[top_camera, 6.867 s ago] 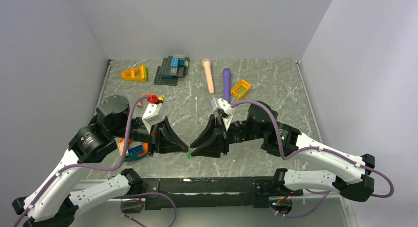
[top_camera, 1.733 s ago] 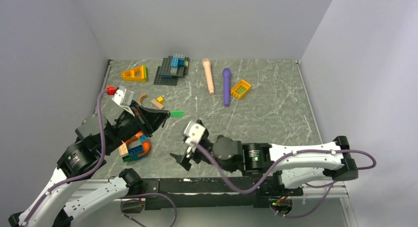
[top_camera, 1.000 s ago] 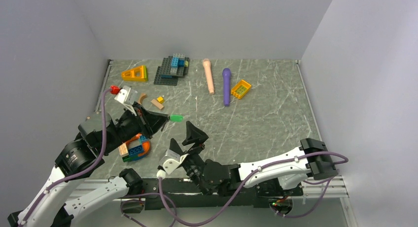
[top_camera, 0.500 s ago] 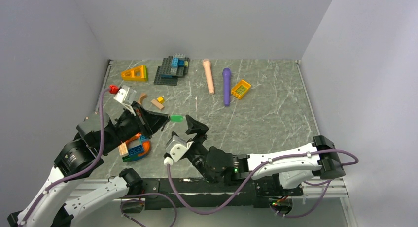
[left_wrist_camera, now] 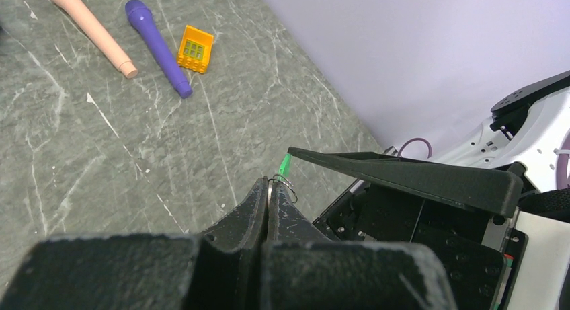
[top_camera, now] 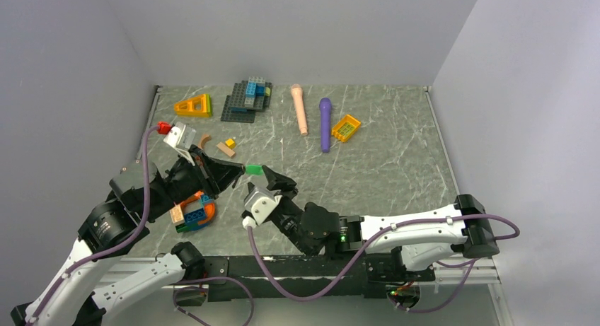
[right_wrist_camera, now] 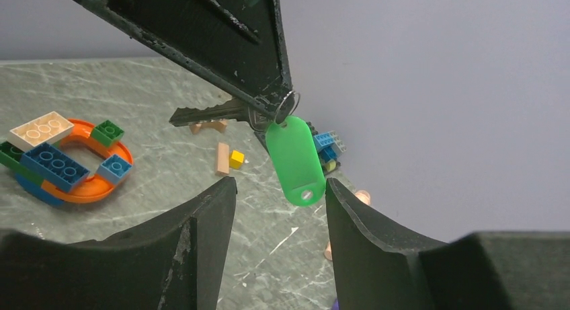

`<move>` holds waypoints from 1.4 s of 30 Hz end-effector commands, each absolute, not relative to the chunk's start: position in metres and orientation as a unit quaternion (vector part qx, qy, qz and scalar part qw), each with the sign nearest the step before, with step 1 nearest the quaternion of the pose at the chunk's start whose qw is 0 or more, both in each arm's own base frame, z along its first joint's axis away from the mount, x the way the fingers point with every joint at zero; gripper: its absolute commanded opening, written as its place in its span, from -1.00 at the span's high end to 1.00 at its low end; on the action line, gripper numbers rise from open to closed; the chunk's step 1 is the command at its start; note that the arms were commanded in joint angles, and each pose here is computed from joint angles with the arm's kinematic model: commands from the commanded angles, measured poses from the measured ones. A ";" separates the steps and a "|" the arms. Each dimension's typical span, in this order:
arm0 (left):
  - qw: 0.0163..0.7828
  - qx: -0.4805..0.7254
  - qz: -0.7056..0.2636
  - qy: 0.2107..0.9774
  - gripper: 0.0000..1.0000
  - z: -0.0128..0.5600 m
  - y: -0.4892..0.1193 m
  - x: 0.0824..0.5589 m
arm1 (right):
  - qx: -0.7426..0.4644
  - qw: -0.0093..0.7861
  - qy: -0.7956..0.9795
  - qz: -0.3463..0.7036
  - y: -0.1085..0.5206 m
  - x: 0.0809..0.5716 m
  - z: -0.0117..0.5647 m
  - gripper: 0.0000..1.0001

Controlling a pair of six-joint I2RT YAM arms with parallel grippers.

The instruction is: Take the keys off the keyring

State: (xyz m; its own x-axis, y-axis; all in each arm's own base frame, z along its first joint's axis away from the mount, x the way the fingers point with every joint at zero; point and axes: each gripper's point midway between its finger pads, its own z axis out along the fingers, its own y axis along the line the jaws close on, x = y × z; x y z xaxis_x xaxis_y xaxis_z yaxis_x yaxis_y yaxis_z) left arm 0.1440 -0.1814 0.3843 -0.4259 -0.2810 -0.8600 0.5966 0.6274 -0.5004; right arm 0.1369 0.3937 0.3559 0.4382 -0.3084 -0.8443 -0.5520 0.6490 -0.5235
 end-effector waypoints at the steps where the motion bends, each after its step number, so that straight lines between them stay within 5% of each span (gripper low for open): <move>1: 0.534 0.103 -0.441 0.714 1.00 0.403 -0.186 0.144 | -0.393 0.752 0.518 0.112 0.398 0.135 0.371 -0.10; 9: 0.530 0.105 -0.444 0.715 1.00 0.402 -0.188 0.144 | -0.401 0.753 0.510 0.110 0.408 0.136 0.372 -0.06; 26: 0.529 0.106 -0.442 0.717 1.00 0.397 -0.189 0.144 | -0.363 0.777 0.506 0.092 0.407 0.146 0.386 0.54; 28: 0.529 0.105 -0.441 0.717 1.00 0.397 -0.189 0.145 | -0.360 0.777 0.509 0.091 0.408 0.146 0.385 0.50; 31: 0.530 0.104 -0.441 0.716 1.00 0.398 -0.188 0.145 | -0.355 0.777 0.513 0.088 0.408 0.147 0.384 0.09; 34: 0.530 0.104 -0.441 0.717 1.00 0.397 -0.189 0.146 | -0.351 0.778 0.514 0.084 0.408 0.148 0.385 -0.09; 38: 0.529 0.105 -0.442 0.717 1.00 0.397 -0.190 0.146 | -0.351 0.783 0.507 0.083 0.410 0.148 0.390 -0.08; 42: 0.530 0.106 -0.443 0.715 1.00 0.398 -0.190 0.145 | -0.345 0.788 0.502 0.084 0.410 0.148 0.396 0.16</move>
